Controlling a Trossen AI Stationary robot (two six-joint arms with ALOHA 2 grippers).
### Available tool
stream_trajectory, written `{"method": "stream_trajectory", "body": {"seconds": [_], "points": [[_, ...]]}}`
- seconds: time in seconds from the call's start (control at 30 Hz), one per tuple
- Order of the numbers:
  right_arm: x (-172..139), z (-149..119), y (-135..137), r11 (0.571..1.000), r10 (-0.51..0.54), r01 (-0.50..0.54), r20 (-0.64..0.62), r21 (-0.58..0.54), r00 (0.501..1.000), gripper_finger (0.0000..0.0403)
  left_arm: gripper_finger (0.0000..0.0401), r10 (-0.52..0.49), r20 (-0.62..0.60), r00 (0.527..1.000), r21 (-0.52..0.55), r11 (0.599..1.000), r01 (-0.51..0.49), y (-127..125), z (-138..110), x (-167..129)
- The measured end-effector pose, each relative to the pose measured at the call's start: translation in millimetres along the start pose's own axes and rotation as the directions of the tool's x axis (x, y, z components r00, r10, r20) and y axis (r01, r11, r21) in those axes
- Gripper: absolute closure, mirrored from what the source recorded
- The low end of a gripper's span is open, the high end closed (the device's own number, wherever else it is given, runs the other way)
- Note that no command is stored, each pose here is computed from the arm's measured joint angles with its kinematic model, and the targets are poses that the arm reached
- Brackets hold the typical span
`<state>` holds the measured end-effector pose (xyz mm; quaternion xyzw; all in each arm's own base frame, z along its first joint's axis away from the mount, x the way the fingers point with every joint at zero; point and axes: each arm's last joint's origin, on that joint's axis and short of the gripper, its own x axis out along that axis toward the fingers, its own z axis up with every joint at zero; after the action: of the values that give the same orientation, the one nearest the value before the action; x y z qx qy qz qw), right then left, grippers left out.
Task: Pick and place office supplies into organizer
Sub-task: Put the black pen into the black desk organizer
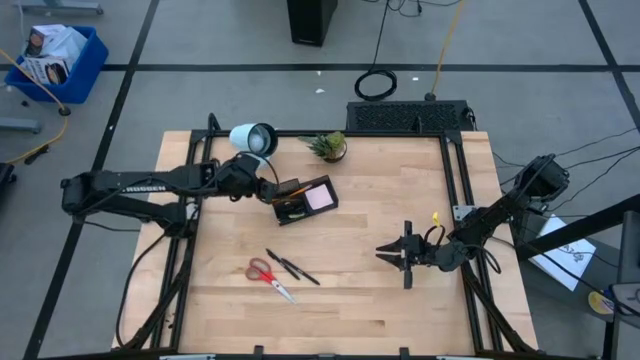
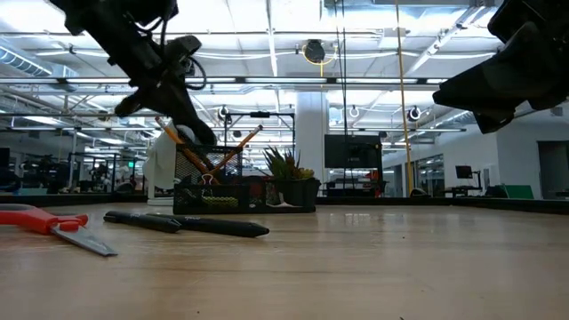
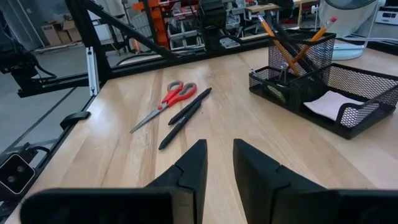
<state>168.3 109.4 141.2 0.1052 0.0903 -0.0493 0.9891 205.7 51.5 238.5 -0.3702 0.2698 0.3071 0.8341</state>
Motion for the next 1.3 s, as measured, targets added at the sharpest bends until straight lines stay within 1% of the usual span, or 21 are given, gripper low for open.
{"method": "stream_trajectory", "body": {"seconds": [0.1, 0.2, 0.3, 0.4, 0.43, 0.5, 0.57, 0.67, 0.77, 0.9, 1.03, 1.13, 1.17, 1.27, 1.3], "points": [[0, 0, 0, 1.000, -0.001, 0.001, 0.000, 0.000, 1.000, 0.0332, 0.0323, -0.024, -0.036, 0.999, 0.008, 1.000, 0.025, -3, -1, 12], [0, 0, 0, 1.000, -0.002, 0.002, 0.001, 0.001, 1.000, 0.0332, 0.0311, -0.079, -0.040, 0.996, 0.022, 0.997, 0.080, -9, 0, 19], [0, 0, 0, 1.000, 0.000, 0.000, -0.001, 0.009, 1.000, 0.0332, 0.0294, -0.166, -0.026, 0.986, 0.043, 0.985, 0.167, -15, 3, 17], [0, 0, 0, 0.999, 0.026, -0.026, -0.012, 0.027, 1.000, 0.0332, 0.0280, -0.212, 0.006, 0.977, 0.069, 0.975, 0.211, -19, 4, 3], [0, 0, 1, 0.999, 0.031, -0.030, -0.013, 0.033, 0.999, 0.0332, 0.0277, -0.222, 0.032, 0.975, 0.093, 0.971, 0.218, -21, 4, -3], [0, -1, 1, 0.997, 0.029, -0.028, -0.015, 0.078, 0.999, 0.0332, 0.0273, -0.239, 0.092, 0.967, 0.142, 0.964, 0.225, -27, 1, -16], [2, -4, 0, 0.995, 0.023, -0.021, -0.026, 0.097, 0.999, 0.0332, 0.0273, -0.273, 0.155, 0.950, 0.185, 0.952, 0.243, -35, -4, -28], [9, -8, 6, 0.995, 0.010, -0.005, -0.052, 0.097, 0.999, 0.0332, 0.0274, -0.359, 0.221, 0.907, 0.253, 0.919, 0.303, -51, -13, -45], [27, -9, 20, 0.997, -0.005, 0.009, -0.063, 0.078, 0.998, 0.0332, 0.0273, -0.440, 0.246, 0.864, 0.326, 0.877, 0.354, -66, -26, -58], [58, -7, 41, 0.999, -0.041, 0.041, -0.074, 0.008, 0.996, 0.0332, 0.0272, -0.502, 0.243, 0.830, 0.399, 0.832, 0.386, -79, -44, -71], [89, -8, 60, 0.981, -0.168, 0.158, -0.093, -0.110, 0.981, 0.0332, 0.0272, -0.507, 0.275, 0.817, 0.496, 0.802, 0.331, -86, -65, -85], [115, -9, 76, 0.961, -0.239, 0.221, -0.097, -0.164, 0.966, 0.0332, 0.0272, -0.551, 0.286, 0.784, 0.544, 0.767, 0.341, -88, -79, -92], [124, -8, 84, 0.958, -0.245, 0.226, -0.094, -0.178, 0.965, 0.0332, 0.0272, -0.567, 0.290, 0.771, 0.547, 0.759, 0.352, -89, -83, -94], [147, -11, 103, 0.930, -0.241, 0.194, -0.118, -0.313, 0.963, 0.0332, 0.0272, -0.611, 0.295, 0.735, 0.552, 0.737, 0.391, -88, -92, -98], [154, -13, 107, 0.932, -0.222, 0.173, -0.126, -0.319, 0.967, 0.0332, 0.0272, -0.615, 0.289, 0.733, 0.562, 0.729, 0.390, -87, -95, -97]]}}
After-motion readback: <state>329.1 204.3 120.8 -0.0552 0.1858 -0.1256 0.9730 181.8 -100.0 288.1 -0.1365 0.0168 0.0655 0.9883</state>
